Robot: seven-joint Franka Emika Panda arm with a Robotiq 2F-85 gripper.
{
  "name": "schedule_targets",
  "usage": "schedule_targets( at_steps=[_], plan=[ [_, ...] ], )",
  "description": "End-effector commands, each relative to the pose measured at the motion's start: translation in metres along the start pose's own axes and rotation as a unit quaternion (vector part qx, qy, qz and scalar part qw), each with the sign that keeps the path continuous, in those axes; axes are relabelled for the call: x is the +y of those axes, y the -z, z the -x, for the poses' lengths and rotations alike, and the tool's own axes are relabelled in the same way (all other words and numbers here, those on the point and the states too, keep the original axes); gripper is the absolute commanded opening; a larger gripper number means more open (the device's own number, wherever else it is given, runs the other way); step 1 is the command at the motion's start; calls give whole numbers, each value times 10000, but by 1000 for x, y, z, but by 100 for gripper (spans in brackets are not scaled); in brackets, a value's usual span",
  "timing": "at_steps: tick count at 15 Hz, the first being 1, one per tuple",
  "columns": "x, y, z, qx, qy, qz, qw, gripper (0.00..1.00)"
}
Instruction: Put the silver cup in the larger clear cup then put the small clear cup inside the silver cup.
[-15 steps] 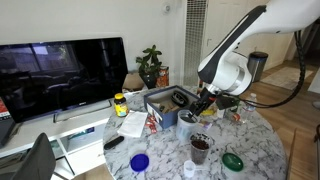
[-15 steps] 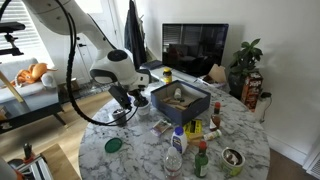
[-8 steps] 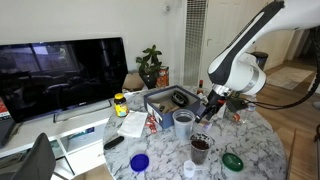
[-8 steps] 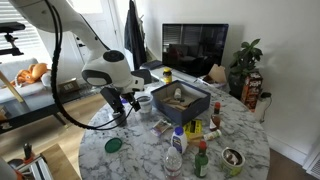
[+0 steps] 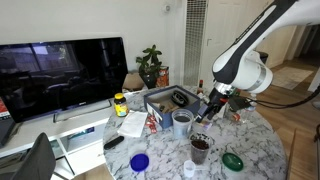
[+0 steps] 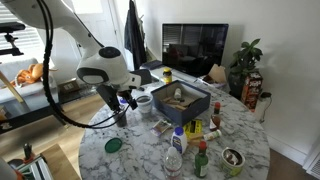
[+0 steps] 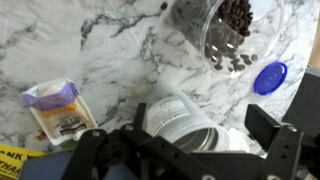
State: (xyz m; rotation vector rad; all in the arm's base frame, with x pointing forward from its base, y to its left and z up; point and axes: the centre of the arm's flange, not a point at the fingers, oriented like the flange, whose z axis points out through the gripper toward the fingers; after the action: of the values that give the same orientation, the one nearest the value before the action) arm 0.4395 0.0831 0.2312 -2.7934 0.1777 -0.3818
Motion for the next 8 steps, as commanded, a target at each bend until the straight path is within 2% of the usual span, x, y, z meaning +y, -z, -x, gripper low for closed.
schedule_targets(
  at_steps=[1,4,8],
  plan=[
    [6,-1,34,-744,-19,174,9971,100],
    [8,-10,55,-936,-11,-53,9956,100],
    [1,-12,60,-1024,-168,-98,9946,100]
  ],
)
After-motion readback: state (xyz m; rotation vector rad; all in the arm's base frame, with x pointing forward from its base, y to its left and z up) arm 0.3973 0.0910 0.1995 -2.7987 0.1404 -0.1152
